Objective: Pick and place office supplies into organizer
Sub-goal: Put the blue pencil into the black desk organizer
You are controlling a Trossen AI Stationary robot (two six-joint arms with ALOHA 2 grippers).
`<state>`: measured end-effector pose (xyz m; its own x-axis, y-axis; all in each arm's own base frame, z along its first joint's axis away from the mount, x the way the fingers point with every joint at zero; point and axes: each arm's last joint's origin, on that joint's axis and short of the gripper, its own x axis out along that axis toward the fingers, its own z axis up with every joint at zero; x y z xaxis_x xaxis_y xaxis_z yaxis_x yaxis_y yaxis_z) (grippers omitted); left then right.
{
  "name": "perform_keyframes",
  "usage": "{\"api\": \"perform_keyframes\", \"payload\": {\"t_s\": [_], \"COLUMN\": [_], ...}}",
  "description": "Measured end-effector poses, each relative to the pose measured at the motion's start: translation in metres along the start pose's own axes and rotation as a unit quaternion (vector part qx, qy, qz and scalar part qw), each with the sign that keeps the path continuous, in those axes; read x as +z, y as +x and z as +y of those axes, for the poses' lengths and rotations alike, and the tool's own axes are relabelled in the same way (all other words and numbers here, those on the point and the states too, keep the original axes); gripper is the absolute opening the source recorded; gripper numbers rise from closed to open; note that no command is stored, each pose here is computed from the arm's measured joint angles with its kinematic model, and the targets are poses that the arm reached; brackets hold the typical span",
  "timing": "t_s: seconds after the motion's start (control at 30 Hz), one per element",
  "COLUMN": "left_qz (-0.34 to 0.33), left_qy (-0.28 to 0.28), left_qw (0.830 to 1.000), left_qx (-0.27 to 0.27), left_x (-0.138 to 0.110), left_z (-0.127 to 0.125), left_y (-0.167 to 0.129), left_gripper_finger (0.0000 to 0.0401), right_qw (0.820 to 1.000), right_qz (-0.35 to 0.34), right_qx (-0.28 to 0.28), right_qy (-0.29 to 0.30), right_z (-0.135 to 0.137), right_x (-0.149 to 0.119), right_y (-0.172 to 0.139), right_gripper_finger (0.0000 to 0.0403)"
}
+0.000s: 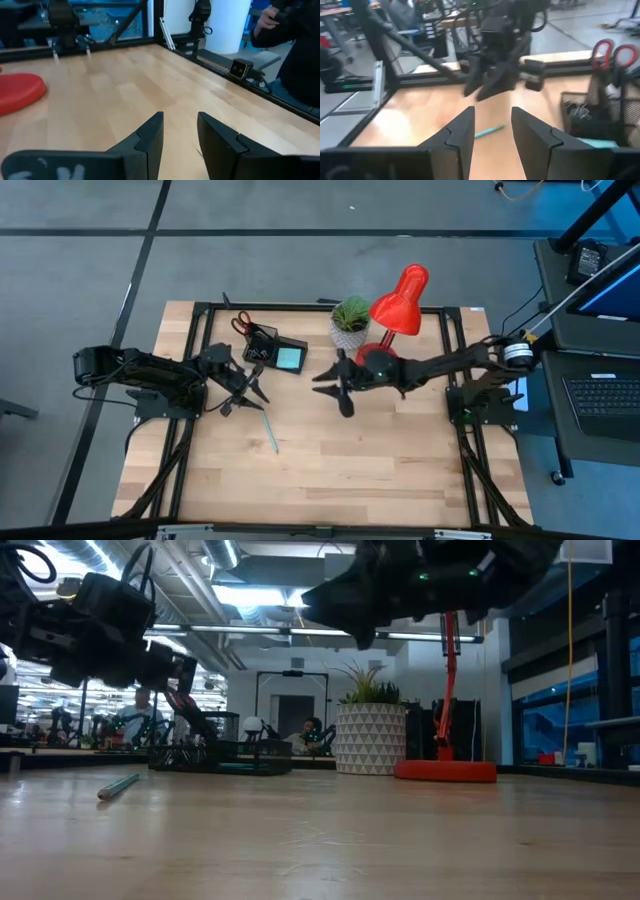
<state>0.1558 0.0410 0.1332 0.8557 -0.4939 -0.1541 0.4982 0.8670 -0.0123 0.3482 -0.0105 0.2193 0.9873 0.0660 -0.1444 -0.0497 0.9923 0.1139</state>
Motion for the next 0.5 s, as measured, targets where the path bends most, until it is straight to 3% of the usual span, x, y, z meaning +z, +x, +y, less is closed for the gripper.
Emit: {"api": "perform_keyframes", "payload": {"t_s": [0.4, 0.5], "left_qz": [0.141, 0.165], "left_qy": [-0.015, 0.013], "left_qw": [0.989, 0.985], "left_qx": [0.044, 0.056], "left_x": [-0.029, -0.032], "left_z": [-0.008, -0.009], "left_y": [0.000, 0.001], "left_gripper_finger": [0.0113, 0.0114], "right_qw": [0.998, 0.998], "right_qz": [0.041, 0.043], "right_qx": [0.014, 0.015], "right_qy": [0.042, 0.041], "right_z": [0.012, 0.012], "right_x": [-0.021, -0.022], "right_y": [-0.010, -0.010], "right_gripper_finger": [0.0132, 0.0132]}}
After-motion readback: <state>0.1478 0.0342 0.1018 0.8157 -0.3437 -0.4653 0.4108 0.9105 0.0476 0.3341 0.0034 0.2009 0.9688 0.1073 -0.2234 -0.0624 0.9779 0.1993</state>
